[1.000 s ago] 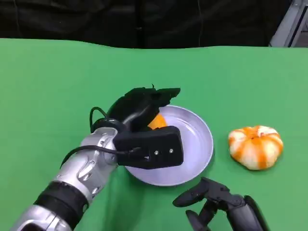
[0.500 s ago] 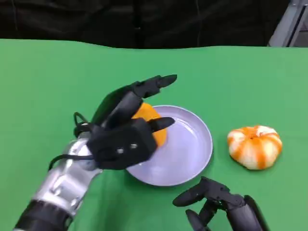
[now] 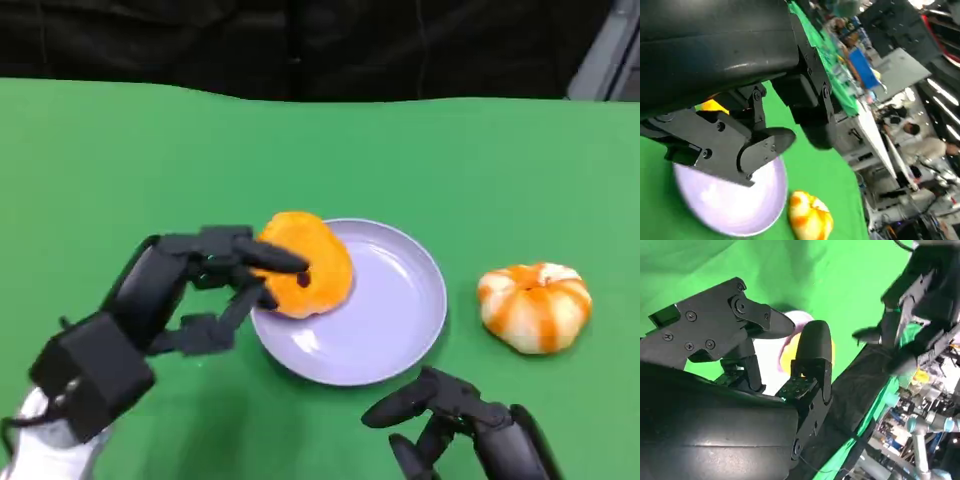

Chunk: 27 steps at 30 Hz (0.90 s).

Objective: Grasp the bread from the table and place it into the plate.

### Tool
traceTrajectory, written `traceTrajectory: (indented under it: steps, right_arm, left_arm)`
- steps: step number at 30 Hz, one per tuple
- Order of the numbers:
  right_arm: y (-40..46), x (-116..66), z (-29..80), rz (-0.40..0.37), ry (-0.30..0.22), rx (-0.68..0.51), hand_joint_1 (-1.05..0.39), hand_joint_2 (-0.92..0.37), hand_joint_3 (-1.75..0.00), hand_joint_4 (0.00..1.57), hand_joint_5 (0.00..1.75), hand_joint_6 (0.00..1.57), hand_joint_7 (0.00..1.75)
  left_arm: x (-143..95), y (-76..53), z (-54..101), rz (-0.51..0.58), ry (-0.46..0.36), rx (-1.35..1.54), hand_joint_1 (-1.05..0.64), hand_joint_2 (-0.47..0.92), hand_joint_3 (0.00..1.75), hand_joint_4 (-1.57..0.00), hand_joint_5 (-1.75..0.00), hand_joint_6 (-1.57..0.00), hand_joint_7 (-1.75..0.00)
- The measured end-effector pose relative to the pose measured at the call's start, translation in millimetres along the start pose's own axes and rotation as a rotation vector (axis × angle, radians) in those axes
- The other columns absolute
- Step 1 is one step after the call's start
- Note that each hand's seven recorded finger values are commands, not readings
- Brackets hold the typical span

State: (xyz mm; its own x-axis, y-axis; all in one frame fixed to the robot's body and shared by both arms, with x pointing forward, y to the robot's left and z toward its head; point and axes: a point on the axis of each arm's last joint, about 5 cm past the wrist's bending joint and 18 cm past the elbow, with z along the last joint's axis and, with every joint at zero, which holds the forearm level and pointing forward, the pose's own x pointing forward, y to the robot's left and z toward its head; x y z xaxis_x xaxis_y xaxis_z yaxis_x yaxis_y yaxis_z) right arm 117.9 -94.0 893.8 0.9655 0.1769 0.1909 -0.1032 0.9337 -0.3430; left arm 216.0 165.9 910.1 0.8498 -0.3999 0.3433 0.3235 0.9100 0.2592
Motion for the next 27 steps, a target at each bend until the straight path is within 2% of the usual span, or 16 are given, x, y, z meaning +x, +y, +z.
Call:
traceTrajectory:
  steps: [1,3,4,5,7,12,19,23,27]
  right_arm:
    - [-0.6,-0.9,-0.6,0.001,0.005,0.002,-0.12,-0.59,-0.90,0.73,1.50,0.70,0.97]
    - [-2.6,-2.4,-2.1,0.000,0.014,0.008,-0.12,-0.58,-0.92,0.73,1.50,0.70,0.97]
    - [-3.5,-2.7,-2.7,-0.001,0.017,0.008,-0.12,-0.57,-0.92,0.73,1.50,0.70,0.97]
    - [-4.4,-2.9,-3.1,-0.002,0.018,0.009,-0.13,-0.57,-0.94,0.74,1.50,0.72,0.98]
    - [-6.7,-2.8,-3.5,-0.008,0.003,0.011,-0.17,-0.56,-0.94,0.77,1.50,0.74,1.00]
    - [-14.2,-3.7,-6.3,-0.076,-0.034,-0.017,-0.19,-0.59,-0.91,0.81,1.50,0.75,1.02]
    - [-17.9,-6.5,-13.0,-0.105,-0.067,0.011,-0.18,-0.58,-0.94,0.75,1.57,0.71,1.09]
    - [-20.9,-7.7,-17.9,-0.126,-0.068,0.021,-0.16,-0.57,-0.95,0.74,1.57,0.69,1.11]
    - [-22.7,-9.2,-21.2,-0.140,-0.076,0.022,-0.16,-0.56,-0.95,0.74,1.57,0.69,1.12]
  left_arm:
    - [-7.8,0.4,1.7,0.014,-0.020,-0.010,0.03,0.39,1.35,-0.89,-1.52,-0.87,-1.12]
    - [-25.2,0.9,2.0,0.051,-0.024,-0.029,0.03,0.40,1.35,-0.88,-1.57,-0.85,-1.19]
    - [-33.6,1.4,0.5,0.073,-0.007,-0.041,0.03,0.40,1.35,-0.88,-1.58,-0.85,-1.20]
    - [-39.8,1.6,-1.1,0.087,0.012,-0.048,0.07,0.41,1.37,-0.84,-1.63,-0.82,-1.31]
    - [-52.9,1.7,-2.9,0.106,0.041,-0.066,0.10,0.44,1.34,-0.80,-1.68,-0.78,-1.41]
    - [-79.2,-3.3,-4.0,0.127,0.100,-0.096,0.10,0.52,1.21,-0.78,-1.71,-0.74,-1.49]
    - [-88.6,-14.5,-0.4,0.176,0.119,-0.161,0.07,0.58,1.15,-0.77,-1.72,-0.72,-1.52]
    - [-87.3,-20.1,-1.4,0.199,0.128,-0.202,0.03,0.58,1.06,-0.75,-1.71,-0.70,-1.51]
    - [-85.1,-22.2,-6.2,0.199,0.140,-0.206,0.02,0.52,1.16,-0.75,-1.71,-0.70,-1.53]
